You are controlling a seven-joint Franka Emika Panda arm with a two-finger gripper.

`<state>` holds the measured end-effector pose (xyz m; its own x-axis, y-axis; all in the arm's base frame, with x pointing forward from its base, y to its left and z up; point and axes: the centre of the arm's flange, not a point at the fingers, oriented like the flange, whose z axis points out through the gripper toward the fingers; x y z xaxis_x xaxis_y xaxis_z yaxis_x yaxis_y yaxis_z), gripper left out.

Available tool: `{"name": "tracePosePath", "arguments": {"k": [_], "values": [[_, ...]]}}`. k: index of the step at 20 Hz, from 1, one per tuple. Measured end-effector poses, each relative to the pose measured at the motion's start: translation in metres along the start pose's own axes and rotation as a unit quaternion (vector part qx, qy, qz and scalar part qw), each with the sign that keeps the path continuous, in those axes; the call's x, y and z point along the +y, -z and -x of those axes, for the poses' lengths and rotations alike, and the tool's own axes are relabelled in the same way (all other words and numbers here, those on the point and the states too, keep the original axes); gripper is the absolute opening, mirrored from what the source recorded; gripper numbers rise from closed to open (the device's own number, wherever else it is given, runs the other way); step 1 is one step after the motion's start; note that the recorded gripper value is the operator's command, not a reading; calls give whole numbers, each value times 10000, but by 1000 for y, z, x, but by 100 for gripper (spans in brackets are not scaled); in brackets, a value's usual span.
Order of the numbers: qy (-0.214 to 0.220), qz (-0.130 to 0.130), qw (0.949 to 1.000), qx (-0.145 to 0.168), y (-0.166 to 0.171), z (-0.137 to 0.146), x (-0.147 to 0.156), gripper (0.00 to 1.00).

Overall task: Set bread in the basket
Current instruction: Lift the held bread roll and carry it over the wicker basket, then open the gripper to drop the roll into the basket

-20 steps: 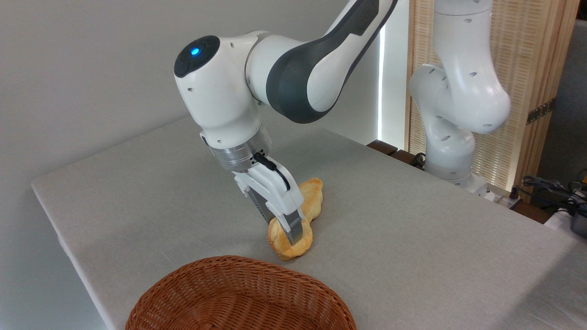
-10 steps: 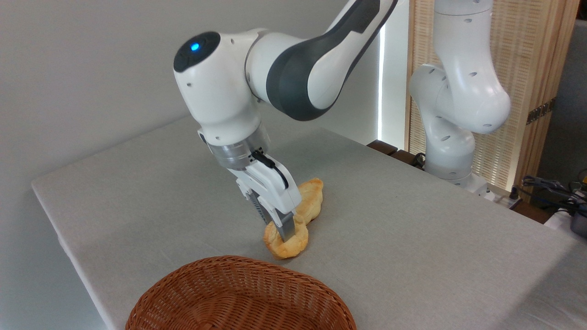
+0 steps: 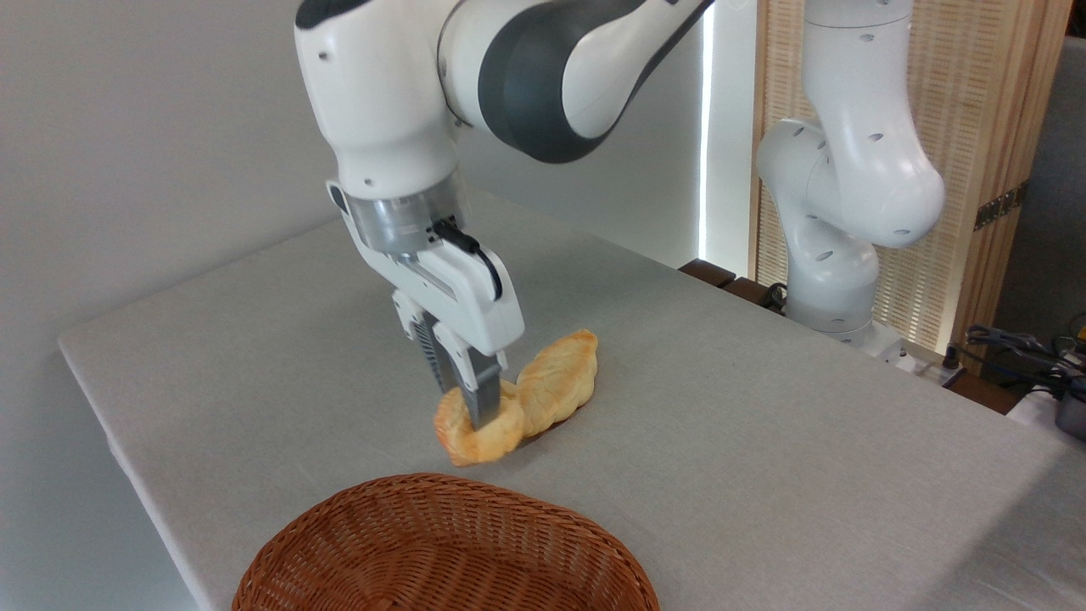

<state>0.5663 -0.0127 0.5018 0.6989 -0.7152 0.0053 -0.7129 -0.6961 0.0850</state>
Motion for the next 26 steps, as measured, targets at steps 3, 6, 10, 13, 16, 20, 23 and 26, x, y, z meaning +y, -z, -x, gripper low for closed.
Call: {"name": "tracePosePath", "arguments": {"k": [3,6,10,13,16,20,23,26], "values": [[22,-242,9993,292,16,-5,-6,68],[122,-593,9962,623,28,-3,-21,100],[198,-941,9910,927,36,-4,-34,100],[212,-972,9906,943,34,-4,-36,100],[219,-977,9905,942,34,-4,-37,100],[220,-979,9905,944,34,-4,-37,100],[223,-982,9904,947,34,-4,-38,100],[258,-969,9905,945,37,-2,-38,100]]}}
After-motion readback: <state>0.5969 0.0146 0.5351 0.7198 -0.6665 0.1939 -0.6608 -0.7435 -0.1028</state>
